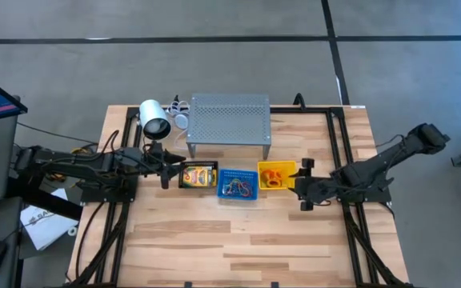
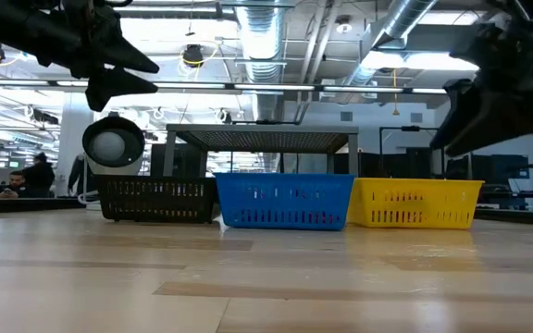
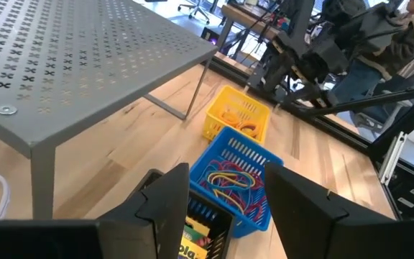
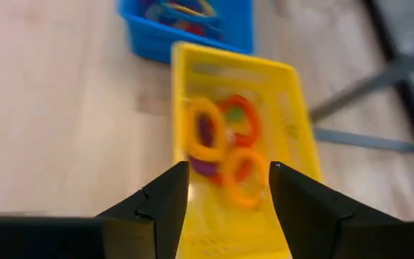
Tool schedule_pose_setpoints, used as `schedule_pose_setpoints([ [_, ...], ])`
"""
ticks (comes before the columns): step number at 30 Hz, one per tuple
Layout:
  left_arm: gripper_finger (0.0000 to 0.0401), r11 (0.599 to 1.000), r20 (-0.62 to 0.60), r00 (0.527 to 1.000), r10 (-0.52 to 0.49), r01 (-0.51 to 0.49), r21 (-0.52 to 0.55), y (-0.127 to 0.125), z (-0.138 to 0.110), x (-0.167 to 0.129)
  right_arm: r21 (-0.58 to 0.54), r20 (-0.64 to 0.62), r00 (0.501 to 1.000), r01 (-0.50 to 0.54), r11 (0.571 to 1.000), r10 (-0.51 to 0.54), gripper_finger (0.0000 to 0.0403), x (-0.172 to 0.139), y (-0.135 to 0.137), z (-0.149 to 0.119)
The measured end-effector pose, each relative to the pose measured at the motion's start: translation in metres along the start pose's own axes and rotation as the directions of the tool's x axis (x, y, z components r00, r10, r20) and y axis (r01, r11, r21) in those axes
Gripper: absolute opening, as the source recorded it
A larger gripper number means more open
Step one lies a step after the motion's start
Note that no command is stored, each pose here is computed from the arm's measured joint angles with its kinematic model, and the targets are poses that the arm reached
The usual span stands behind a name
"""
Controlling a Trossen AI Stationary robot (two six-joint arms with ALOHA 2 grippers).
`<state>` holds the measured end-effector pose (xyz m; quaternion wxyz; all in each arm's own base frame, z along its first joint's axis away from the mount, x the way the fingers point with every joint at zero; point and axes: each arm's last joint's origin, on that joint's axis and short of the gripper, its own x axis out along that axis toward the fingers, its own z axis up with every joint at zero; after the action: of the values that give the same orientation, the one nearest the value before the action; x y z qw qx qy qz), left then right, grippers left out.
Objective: Pick & Place Office Desk Supplies
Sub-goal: Put the black bin on the shelf
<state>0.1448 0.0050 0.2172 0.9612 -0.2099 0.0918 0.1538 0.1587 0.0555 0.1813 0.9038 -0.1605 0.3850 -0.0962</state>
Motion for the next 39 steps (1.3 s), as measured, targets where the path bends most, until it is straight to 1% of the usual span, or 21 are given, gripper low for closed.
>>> schedule_pose_setpoints([
  [3, 0.0177, 1.0, 0.002, 1.0, -0.001, 0.001, -0.001, 0.0, 0.0, 0.0, -0.001, -0.004, 0.994, -0.107, 0.994, 0.107, 0.0188, -0.003, 0.005, 0.01],
  [7, 0.0177, 1.0, 0.002, 1.0, -0.001, 0.001, -0.001, 0.0, 0.0, 0.0, 0.002, -0.058, 0.986, -0.158, 0.988, 0.157, 0.0188, -0.002, 0.011, 0.008],
  [10, 0.0178, 1.0, -0.005, 1.0, -0.012, 0.012, 0.0, 0.0, 0.0, 0.0, 0.009, -0.108, 0.982, -0.152, 0.988, 0.152, 0.0188, 0.001, 0.014, 0.004],
  [12, 0.0179, 0.998, -0.029, 0.998, -0.054, 0.055, 0.013, -0.002, -0.001, 0.0, 0.022, -0.114, 0.982, -0.147, 0.989, 0.149, 0.0188, 0.004, 0.015, 0.004],
  [14, 0.018, 0.993, -0.07, 0.992, -0.101, 0.104, 0.046, -0.003, -0.003, 0.002, 0.041, -0.102, 0.984, -0.141, 0.989, 0.145, 0.0188, 0.005, 0.015, 0.006],
  [18, 0.0179, 0.987, -0.132, 0.984, -0.119, 0.131, 0.088, -0.004, -0.009, 0.008, 0.076, -0.062, 0.988, -0.138, 0.988, 0.143, 0.0188, 0.005, 0.011, 0.01],
  [22, 0.0182, 0.979, -0.256, 0.965, -0.052, 0.1, 0.177, -0.001, -0.02, 0.015, 0.122, -0.016, 0.991, -0.13, 0.984, 0.133, 0.0188, 0.004, 0.005, 0.015],
  [24, 0.0182, 0.971, -0.336, 0.942, 0.008, 0.073, 0.228, 0.001, -0.024, 0.017, 0.147, 0.009, 0.992, -0.123, 0.981, 0.123, 0.0188, 0.004, 0.002, 0.018],
  [28, 0.0179, 0.95, -0.453, 0.888, 0.086, 0.064, 0.306, 0.001, -0.026, 0.021, 0.197, 0.044, 0.994, -0.108, 0.975, 0.101, 0.0188, 0.006, -0.004, 0.022],
  [33, 0.0181, 0.932, -0.531, 0.84, 0.109, 0.1, 0.349, -0.005, -0.02, 0.026, 0.238, 0.063, 0.995, -0.087, 0.967, 0.074, 0.0188, 0.01, -0.01, 0.026],
  [36, 0.0179, 0.92, -0.573, 0.808, 0.136, 0.112, 0.376, -0.007, -0.021, 0.027, 0.253, 0.066, 0.996, -0.077, 0.964, 0.062, 0.0188, 0.011, -0.013, 0.026],
  [38, 0.0177, 0.917, -0.581, 0.799, 0.153, 0.105, 0.386, -0.007, -0.021, 0.03, 0.262, 0.065, 0.996, -0.071, 0.963, 0.055, 0.0188, 0.012, -0.015, 0.027],
  [39, 0.0176, 0.918, -0.575, 0.8, 0.17, 0.083, 0.387, -0.007, -0.021, 0.03, 0.268, 0.072, 0.996, -0.069, 0.961, 0.052, 0.0188, 0.013, -0.016, 0.027],
])
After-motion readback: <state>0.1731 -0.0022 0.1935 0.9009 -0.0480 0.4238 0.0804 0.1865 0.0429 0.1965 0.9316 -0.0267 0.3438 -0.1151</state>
